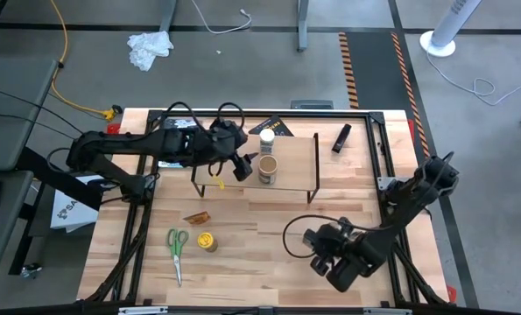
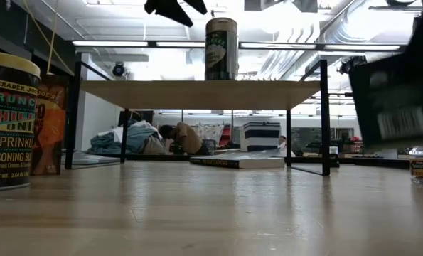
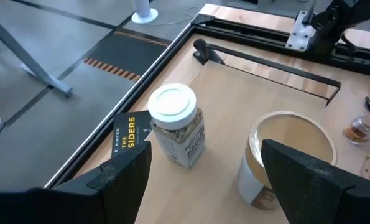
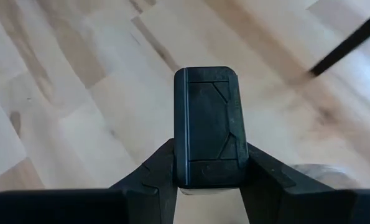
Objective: Shelf spices
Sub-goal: Remove the black seasoning can from the shelf, then remove the white seasoning bottle from the shelf
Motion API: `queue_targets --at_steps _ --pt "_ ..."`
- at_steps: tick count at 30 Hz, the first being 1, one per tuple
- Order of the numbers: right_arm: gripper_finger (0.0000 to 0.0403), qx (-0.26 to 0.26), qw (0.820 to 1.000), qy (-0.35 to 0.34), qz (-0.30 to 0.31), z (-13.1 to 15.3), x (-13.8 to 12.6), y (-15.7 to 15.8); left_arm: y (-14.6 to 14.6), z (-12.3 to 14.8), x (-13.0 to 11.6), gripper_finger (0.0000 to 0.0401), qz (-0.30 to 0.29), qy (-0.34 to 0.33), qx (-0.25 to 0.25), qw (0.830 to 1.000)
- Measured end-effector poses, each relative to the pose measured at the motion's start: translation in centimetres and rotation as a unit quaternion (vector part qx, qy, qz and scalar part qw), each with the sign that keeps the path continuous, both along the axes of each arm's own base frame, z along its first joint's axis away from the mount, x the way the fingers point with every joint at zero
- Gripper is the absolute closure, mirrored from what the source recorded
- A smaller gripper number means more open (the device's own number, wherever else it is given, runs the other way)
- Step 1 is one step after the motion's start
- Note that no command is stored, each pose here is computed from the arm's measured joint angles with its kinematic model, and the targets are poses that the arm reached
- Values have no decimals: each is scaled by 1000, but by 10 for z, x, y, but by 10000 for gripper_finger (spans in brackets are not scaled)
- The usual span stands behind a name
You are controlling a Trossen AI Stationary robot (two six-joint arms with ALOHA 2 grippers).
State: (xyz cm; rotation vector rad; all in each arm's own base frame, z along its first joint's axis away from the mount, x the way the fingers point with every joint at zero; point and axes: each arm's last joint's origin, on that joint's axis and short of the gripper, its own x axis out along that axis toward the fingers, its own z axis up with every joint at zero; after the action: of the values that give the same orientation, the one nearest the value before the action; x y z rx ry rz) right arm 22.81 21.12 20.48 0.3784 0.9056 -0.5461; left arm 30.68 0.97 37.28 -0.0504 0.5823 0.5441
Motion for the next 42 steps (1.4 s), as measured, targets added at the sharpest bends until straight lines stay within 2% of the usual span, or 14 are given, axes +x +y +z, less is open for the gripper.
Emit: queue_targets --at_steps 8,16,21,25,32,39,42 --pt "276 22 999 -16 -22 -34 7 -19 -6 17 -12 101 -10 -33 1 999" --pt "266 32 999 -38 6 -42 14 -23 -5 32 -28 101 -11 -57 14 998" --pt "220 68 997 -14 19 -39 15 -19 -5 40 -36 101 -9 -67 23 997" --pt "166 69 997 3 30 -35 15 -17 -5 41 -39 101 -18 -60 40 997" --pt "99 32 997 56 29 -17 13 -19 -4 43 -38 101 -34 -54 65 996" --pt "89 -45 990 107 81 19 14 -20 0 46 -31 101 -77 -33 144 986" --pt "88 -72 986 115 98 38 15 -20 13 47 -27 101 -93 -46 135 985"
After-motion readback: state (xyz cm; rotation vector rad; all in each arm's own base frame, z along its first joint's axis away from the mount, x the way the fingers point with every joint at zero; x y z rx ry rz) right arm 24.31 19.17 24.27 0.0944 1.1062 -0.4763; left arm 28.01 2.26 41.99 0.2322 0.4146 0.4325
